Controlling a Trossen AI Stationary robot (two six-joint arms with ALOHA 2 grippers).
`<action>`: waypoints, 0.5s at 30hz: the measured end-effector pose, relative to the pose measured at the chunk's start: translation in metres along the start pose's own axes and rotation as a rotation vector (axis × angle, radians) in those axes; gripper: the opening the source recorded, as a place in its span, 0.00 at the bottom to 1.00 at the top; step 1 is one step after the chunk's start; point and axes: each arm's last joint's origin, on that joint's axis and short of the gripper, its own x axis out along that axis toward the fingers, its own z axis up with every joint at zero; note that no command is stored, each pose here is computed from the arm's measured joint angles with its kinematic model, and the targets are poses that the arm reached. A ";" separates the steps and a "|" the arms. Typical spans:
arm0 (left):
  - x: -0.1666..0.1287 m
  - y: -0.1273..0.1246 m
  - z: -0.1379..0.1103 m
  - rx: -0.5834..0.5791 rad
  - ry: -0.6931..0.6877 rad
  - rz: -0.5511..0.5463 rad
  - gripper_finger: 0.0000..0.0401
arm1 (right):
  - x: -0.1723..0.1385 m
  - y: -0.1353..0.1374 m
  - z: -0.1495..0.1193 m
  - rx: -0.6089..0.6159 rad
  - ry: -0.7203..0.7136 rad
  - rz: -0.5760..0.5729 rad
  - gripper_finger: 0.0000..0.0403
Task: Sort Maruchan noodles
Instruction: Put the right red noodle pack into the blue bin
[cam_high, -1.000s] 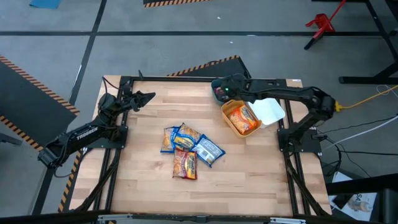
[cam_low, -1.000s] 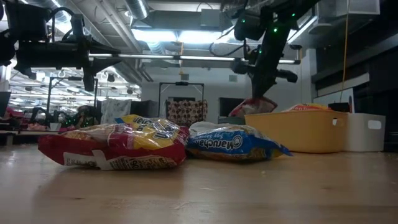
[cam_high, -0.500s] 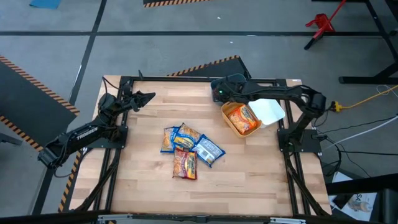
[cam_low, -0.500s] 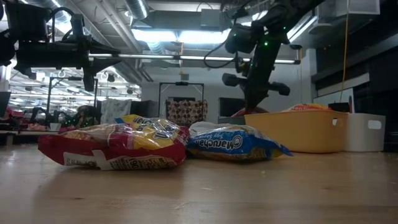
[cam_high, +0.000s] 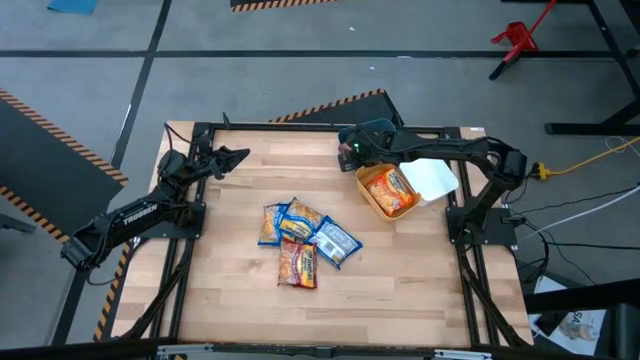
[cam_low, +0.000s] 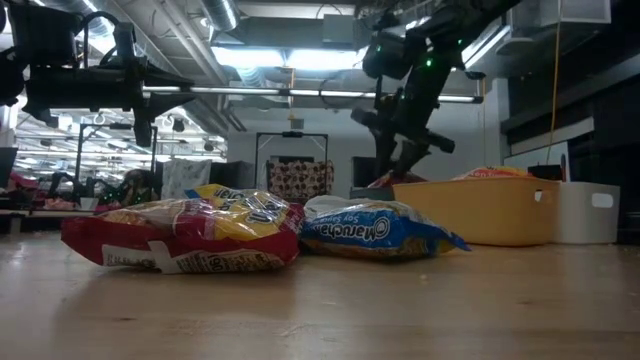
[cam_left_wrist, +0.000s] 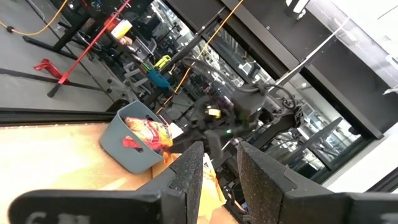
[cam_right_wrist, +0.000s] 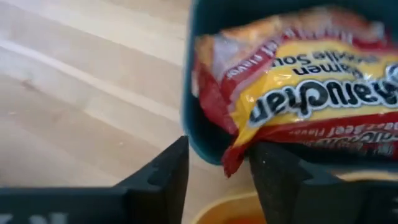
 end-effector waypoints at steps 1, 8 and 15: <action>0.000 0.000 0.000 0.000 0.000 0.000 0.24 | -0.005 0.002 0.000 -0.022 -0.014 0.014 0.39; 0.000 0.000 0.000 0.000 0.000 0.000 0.24 | -0.031 0.013 0.017 -0.294 -0.131 0.004 0.40; 0.000 0.000 0.000 0.001 0.000 0.000 0.24 | -0.034 0.010 0.019 -0.423 -0.123 -0.082 0.40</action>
